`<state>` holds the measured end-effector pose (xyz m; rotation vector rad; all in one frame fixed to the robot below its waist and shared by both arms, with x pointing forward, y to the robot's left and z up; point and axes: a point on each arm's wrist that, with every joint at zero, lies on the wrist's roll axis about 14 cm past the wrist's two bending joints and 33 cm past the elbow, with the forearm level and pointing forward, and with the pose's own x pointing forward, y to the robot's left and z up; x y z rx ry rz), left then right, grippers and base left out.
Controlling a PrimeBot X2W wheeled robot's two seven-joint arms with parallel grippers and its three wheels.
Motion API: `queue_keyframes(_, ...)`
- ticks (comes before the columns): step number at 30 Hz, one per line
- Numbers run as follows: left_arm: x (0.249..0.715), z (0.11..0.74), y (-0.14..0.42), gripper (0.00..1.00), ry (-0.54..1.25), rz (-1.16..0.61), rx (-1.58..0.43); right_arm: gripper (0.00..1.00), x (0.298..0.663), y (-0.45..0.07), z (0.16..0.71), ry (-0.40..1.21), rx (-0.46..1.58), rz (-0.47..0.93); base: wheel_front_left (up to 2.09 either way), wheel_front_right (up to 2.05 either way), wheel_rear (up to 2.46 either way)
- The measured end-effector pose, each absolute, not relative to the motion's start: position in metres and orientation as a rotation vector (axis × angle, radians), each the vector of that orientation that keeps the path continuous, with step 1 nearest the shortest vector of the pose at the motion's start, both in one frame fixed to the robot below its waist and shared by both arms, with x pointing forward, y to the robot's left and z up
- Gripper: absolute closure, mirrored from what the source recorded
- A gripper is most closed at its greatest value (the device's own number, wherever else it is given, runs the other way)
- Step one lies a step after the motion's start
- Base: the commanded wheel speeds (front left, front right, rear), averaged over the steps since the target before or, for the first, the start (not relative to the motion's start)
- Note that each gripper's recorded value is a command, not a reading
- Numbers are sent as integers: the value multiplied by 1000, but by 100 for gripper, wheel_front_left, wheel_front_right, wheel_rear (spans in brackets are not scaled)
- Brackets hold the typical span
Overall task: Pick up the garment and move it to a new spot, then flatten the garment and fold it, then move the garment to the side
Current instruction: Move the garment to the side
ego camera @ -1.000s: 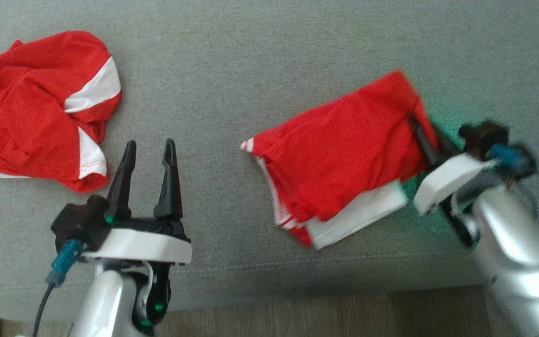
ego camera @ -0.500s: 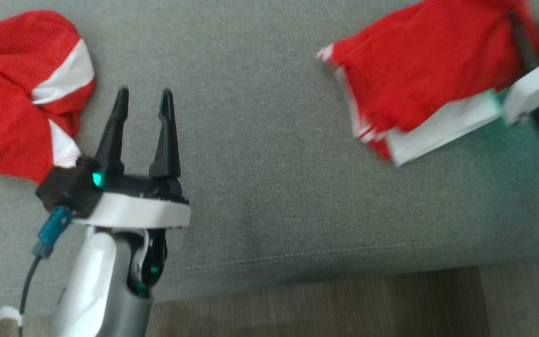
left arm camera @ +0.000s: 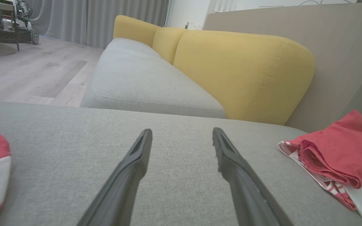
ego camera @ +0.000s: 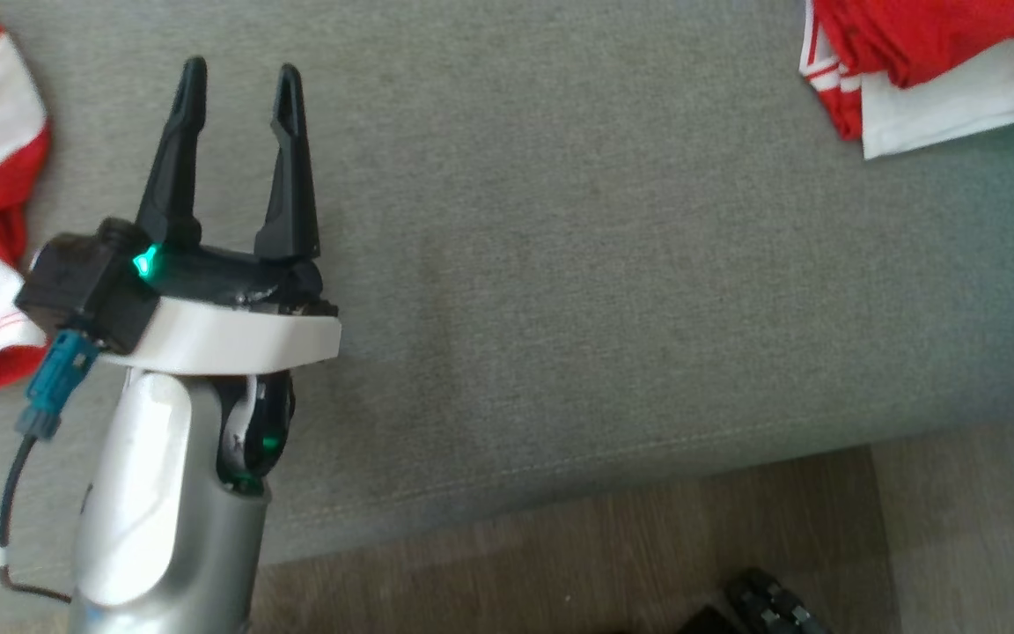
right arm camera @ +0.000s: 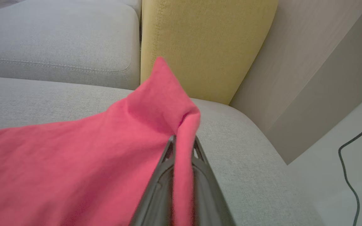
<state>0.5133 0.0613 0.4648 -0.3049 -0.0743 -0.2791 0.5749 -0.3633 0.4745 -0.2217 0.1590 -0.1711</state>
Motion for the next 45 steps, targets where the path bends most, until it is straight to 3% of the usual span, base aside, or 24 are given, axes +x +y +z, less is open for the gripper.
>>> queue_keyframes(20,524,444,50,0,-48,-316,-317,100,582,-384,480,97,-229,-244,0,0,0)
queue_keyframes(22,524,444,50,0,-48,-315,-316,41,582,-385,483,89,-234,-250,0,0,0)
queue_keyframes(24,523,445,50,0,-49,-315,-315,2,583,-383,486,71,-206,-257,0,0,0)
queue_keyframes(31,521,458,50,0,-70,-317,-318,0,586,-367,522,-27,-219,-222,0,0,0)
queue_keyframes(45,486,517,82,0,-152,-221,-335,0,555,-254,563,-159,-81,6,0,0,0)
